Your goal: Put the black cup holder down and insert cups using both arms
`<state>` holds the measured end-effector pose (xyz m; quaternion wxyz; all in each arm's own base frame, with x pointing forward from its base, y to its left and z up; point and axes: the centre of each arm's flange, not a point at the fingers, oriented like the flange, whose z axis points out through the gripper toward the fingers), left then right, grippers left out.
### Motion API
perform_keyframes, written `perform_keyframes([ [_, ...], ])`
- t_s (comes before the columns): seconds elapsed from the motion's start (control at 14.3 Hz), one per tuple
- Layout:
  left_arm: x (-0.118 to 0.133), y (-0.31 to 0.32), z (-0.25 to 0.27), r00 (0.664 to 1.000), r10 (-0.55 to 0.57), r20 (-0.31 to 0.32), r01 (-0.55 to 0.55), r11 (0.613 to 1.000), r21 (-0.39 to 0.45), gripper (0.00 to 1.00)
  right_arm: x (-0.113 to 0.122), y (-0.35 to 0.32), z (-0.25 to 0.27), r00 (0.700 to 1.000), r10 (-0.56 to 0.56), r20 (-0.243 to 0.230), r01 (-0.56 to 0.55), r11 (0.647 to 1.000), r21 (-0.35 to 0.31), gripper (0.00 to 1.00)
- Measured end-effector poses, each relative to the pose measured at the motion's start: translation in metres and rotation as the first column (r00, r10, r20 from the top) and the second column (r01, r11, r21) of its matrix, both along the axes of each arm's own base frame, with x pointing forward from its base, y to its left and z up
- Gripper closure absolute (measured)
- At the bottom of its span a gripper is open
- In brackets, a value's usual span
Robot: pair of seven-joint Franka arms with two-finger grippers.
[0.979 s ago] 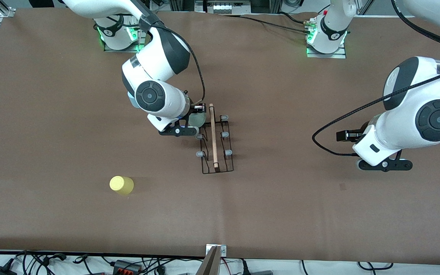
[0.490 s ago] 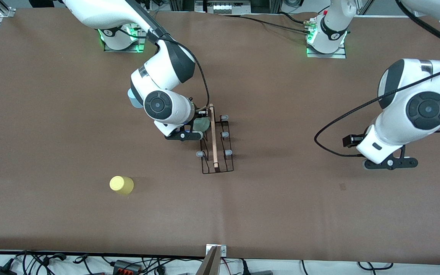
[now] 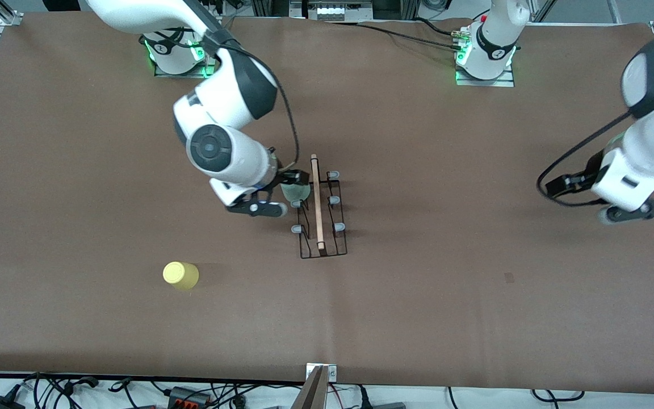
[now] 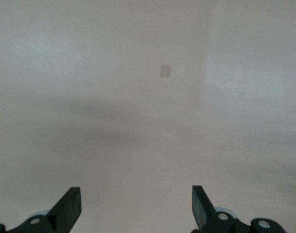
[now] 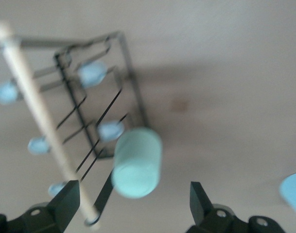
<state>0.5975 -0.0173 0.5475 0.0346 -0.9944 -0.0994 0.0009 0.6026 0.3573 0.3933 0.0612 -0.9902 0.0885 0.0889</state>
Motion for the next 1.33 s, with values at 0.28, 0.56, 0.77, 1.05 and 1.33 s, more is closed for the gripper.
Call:
perform_keyframes([
  [0.28,-0.032,0.010,0.052,1.000,0.018,0.007,-0.018,1.000,-0.005,0.00,0.066,-0.116,-0.015,0.985,-0.099,0.143,0.121,0.981,-0.153,0.00],
  [0.56,-0.032,0.010,0.045,0.999,-0.024,-0.029,0.024,1.000,-0.005,0.00,0.105,-0.176,-0.068,0.973,-0.015,0.229,0.058,0.982,-0.179,0.00],
  [0.77,-0.030,0.003,0.051,0.999,-0.052,-0.018,0.051,0.999,-0.005,0.00,0.121,-0.216,-0.097,0.967,0.083,0.242,-0.037,0.981,-0.189,0.00],
  [1.05,-0.023,-0.008,0.032,0.992,-0.108,-0.066,0.105,0.993,-0.053,0.00,0.126,-0.224,-0.131,0.959,0.139,0.246,-0.093,0.977,-0.193,0.00],
  [1.33,-0.016,0.001,0.056,0.974,-0.223,-0.027,0.221,0.973,-0.067,0.00,0.127,-0.222,-0.154,0.955,0.157,0.250,-0.110,0.975,-0.193,0.00],
])
